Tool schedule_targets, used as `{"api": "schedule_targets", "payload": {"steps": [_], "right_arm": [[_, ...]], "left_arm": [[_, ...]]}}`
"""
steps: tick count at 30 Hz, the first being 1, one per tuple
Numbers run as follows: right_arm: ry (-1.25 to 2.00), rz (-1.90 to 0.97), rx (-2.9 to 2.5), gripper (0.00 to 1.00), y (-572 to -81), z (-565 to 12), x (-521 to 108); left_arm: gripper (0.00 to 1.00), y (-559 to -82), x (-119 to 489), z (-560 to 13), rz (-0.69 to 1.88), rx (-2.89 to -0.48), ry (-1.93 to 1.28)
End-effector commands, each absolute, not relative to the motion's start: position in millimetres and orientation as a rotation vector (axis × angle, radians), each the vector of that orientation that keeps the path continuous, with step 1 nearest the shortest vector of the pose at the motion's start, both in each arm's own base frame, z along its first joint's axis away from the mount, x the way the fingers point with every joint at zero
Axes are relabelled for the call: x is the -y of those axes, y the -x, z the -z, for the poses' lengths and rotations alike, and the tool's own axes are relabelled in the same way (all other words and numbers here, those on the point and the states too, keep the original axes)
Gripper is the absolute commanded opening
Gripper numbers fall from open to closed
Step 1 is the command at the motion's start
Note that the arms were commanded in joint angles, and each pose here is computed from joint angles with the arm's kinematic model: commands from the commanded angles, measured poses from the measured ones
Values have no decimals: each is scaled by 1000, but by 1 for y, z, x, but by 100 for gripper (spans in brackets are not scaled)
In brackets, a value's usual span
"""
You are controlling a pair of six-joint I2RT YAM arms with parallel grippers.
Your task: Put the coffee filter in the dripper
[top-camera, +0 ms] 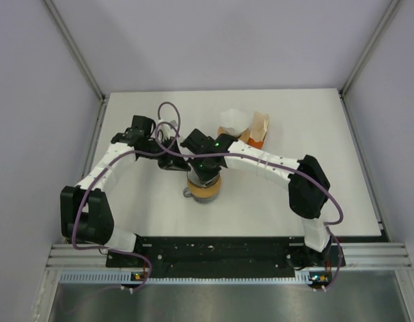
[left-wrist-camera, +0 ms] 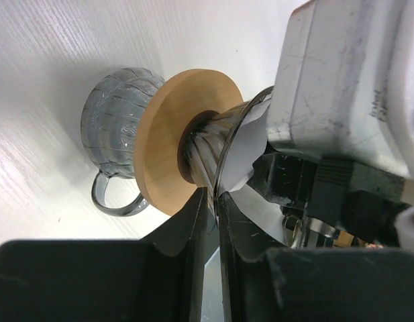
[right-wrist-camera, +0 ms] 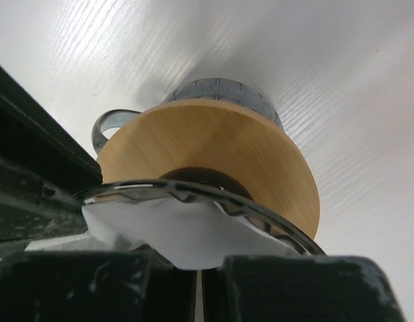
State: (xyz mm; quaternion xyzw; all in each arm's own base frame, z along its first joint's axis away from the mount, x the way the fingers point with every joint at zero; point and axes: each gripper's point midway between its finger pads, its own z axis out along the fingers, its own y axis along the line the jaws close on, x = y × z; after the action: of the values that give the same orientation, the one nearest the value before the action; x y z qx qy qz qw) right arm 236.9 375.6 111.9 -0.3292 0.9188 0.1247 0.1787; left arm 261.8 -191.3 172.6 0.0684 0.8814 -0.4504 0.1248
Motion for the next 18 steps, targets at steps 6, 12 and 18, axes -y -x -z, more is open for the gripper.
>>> {"api": "schedule_targets", "payload": {"steps": [6, 12, 18], "right_arm": [[960, -477, -2331, 0, -244, -192, -393], [951, -497, -2297, 0, -243, -208, -389], [936, -539, -2232, 0, -238, -238, -383]], "left_arm": [[14, -255, 201, -191, 1328, -2461, -376], [14, -255, 200, -190, 1322, -2466, -376], [15, -256, 200, -191, 1319, -2464, -378]]}}
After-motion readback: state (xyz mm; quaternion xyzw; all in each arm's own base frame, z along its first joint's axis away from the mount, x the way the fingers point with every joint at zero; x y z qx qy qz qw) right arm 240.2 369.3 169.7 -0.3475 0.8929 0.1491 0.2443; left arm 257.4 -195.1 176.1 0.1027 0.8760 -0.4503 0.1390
